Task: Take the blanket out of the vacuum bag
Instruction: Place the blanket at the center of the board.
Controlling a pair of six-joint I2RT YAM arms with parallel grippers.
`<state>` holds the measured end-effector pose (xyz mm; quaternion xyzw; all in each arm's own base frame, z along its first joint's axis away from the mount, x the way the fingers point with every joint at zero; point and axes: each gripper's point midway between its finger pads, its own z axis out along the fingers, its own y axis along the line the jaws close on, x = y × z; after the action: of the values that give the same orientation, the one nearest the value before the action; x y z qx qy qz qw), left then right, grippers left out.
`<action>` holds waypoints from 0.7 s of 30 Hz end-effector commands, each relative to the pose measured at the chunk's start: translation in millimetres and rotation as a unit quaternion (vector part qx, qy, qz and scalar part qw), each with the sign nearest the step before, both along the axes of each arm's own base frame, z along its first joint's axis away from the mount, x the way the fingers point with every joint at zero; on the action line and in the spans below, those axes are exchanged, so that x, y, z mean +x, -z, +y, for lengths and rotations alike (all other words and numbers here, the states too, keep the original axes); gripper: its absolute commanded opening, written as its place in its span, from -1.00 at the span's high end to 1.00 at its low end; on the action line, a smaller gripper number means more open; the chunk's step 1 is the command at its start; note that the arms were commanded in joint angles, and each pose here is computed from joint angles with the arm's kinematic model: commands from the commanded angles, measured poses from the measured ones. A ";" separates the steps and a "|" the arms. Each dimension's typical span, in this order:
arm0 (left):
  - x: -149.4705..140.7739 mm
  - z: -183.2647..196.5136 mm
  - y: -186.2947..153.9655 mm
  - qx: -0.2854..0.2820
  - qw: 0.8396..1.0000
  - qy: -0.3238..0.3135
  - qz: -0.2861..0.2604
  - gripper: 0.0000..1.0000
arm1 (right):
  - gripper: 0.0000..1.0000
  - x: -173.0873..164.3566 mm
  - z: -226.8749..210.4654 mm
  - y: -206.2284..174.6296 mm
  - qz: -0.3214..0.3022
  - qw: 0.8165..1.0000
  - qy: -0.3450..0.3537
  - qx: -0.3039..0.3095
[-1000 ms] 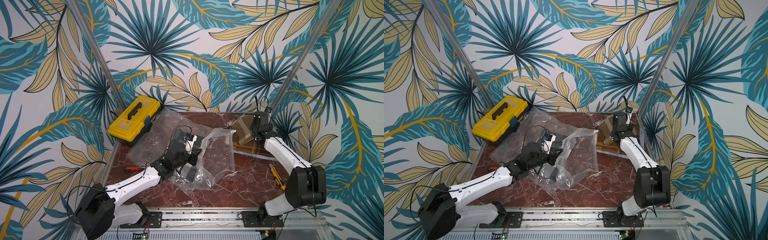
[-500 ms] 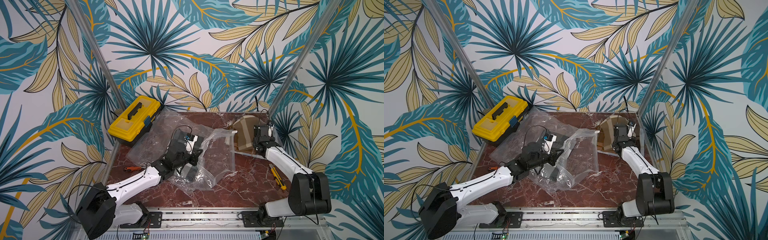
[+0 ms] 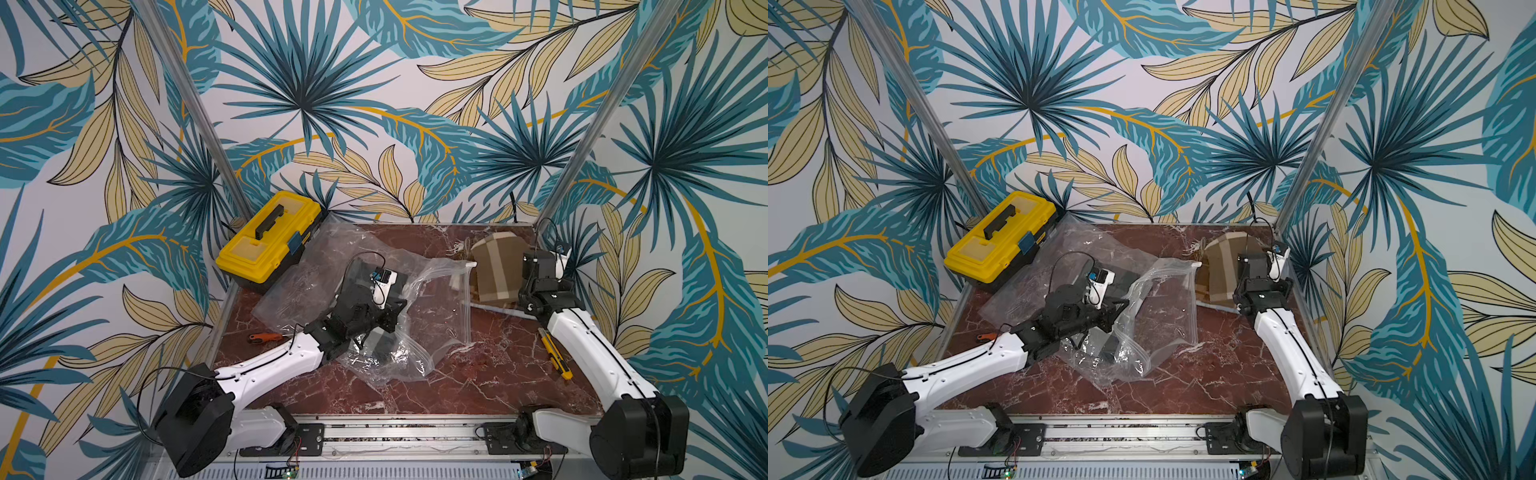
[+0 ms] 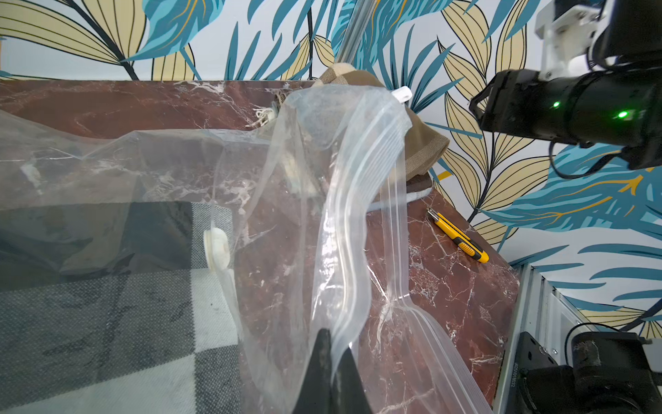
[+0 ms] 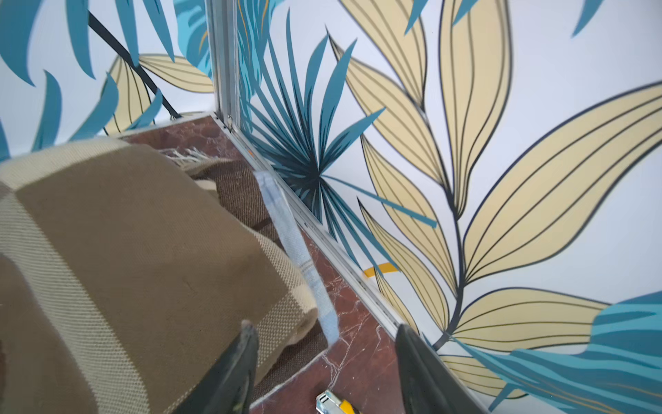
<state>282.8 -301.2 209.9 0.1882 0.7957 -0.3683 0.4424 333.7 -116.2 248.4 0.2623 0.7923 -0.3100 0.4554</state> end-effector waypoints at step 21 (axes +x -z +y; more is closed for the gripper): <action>16.4 37.5 18.0 0.050 0.994 -0.090 0.039 1.00 | -0.40 66.5 134.7 145.0 0.238 0.934 -0.245 0.105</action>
<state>297.2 -275.5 189.8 0.1388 0.8326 -0.3151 0.4339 400.2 20.3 113.4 0.0289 0.9452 -0.1318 0.2974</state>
